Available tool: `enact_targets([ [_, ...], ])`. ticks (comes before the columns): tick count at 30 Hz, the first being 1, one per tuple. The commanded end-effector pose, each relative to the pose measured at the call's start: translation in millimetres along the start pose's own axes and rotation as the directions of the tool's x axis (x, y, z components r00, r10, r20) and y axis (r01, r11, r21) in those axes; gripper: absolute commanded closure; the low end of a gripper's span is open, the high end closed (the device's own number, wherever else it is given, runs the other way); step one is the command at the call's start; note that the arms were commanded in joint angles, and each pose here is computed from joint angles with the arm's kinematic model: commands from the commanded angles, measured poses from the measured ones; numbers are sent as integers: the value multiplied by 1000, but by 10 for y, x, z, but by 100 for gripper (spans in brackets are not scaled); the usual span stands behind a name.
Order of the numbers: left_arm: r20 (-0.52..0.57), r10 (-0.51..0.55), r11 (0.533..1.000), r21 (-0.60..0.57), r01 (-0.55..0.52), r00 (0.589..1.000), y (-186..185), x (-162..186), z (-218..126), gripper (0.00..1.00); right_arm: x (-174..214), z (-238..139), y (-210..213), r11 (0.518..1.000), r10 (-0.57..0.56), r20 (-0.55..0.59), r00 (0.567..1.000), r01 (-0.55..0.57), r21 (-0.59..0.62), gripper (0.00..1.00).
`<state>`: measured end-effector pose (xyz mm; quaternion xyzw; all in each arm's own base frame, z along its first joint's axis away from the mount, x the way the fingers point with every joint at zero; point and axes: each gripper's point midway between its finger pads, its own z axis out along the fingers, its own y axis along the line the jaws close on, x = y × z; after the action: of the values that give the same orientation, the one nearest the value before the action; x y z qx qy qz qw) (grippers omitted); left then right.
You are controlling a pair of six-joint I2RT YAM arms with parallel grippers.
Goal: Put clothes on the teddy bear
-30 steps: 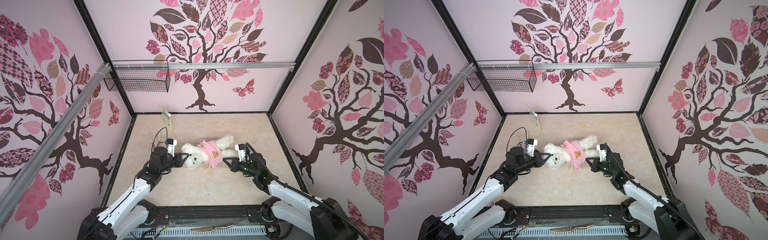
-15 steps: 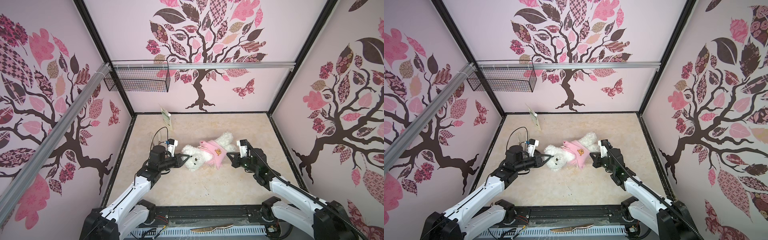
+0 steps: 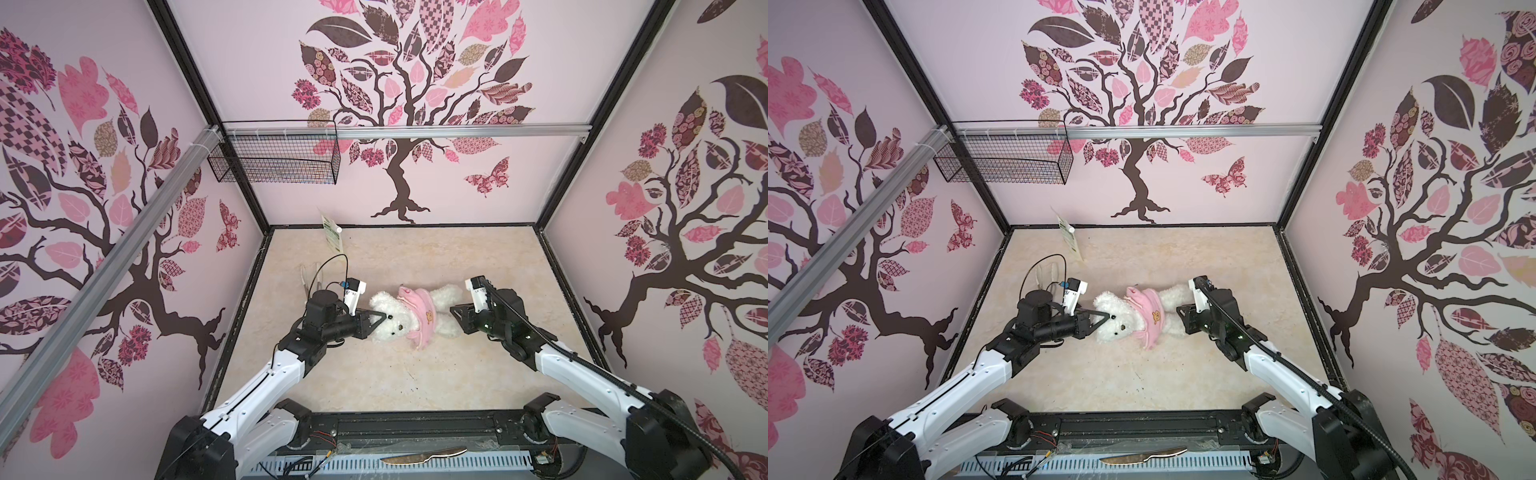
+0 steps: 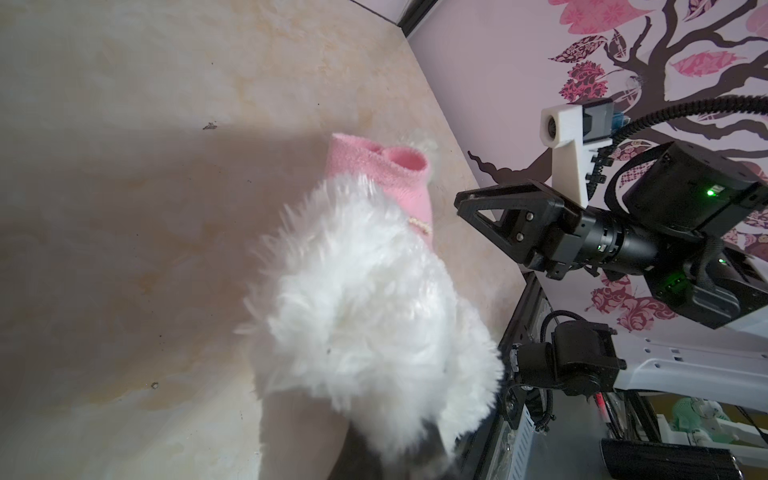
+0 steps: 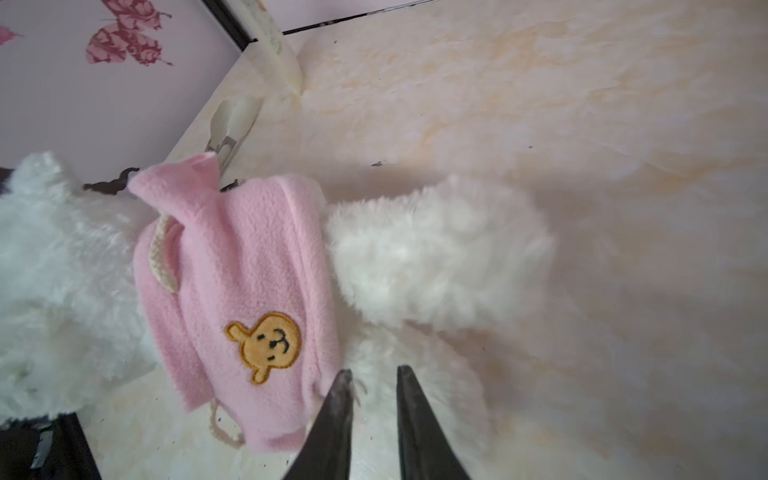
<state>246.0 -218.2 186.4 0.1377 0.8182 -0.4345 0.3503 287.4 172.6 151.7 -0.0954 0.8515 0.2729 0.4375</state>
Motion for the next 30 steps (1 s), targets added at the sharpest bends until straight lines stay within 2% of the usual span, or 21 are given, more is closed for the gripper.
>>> enact_targets([
  [1, 74, 227, 974, 7, -228, 971, -161, -190, -100, 100, -300, -269, 73, 999, -41, 153, 987, 41, 1, 72],
  [3, 72, 288, 957, 10, -289, 955, -183, -160, -108, 100, -396, -377, 414, 980, -50, 220, 974, 91, -177, 68],
  [6, 111, 393, 914, 67, -401, 913, -339, -113, -132, 100, -369, -388, 795, 915, -32, 179, 983, 101, -390, 65],
  [7, 126, 427, 894, 85, -439, 895, -392, -93, -152, 100, -348, -352, 839, 904, -31, 149, 988, 91, -417, 64],
  [9, 158, 529, 829, 115, -548, 834, -523, -52, -209, 100, -347, -266, 833, 906, -12, 109, 994, 57, -419, 62],
  [12, 173, 670, 717, 105, -690, 722, -607, 9, -276, 100, -380, -202, 787, 917, 10, 95, 995, 29, -397, 61],
  [15, 174, 738, 648, 82, -757, 651, -625, 47, -312, 100, -371, -167, 813, 898, 44, 41, 998, -22, -440, 60],
  [19, 195, 744, 636, 92, -767, 640, -669, 45, -330, 100, -365, -195, 883, 852, 74, 17, 997, -54, -521, 60],
  [23, 190, 744, 634, 100, -767, 641, -669, 69, -322, 100, -371, -194, 910, 842, 65, 19, 998, -45, -538, 63],
  [25, 186, 746, 633, 103, -768, 640, -666, 85, -322, 100, -377, -175, 912, 841, 62, 15, 998, -44, -539, 69],
  [27, 180, 747, 634, 101, -767, 641, -656, 94, -323, 100, -387, -151, 896, 845, 65, 14, 998, -48, -533, 80],
  [30, 172, 747, 638, 85, -765, 642, -627, 89, -325, 100, -367, -84, 777, 878, 82, -2, 997, -73, -474, 90],
])
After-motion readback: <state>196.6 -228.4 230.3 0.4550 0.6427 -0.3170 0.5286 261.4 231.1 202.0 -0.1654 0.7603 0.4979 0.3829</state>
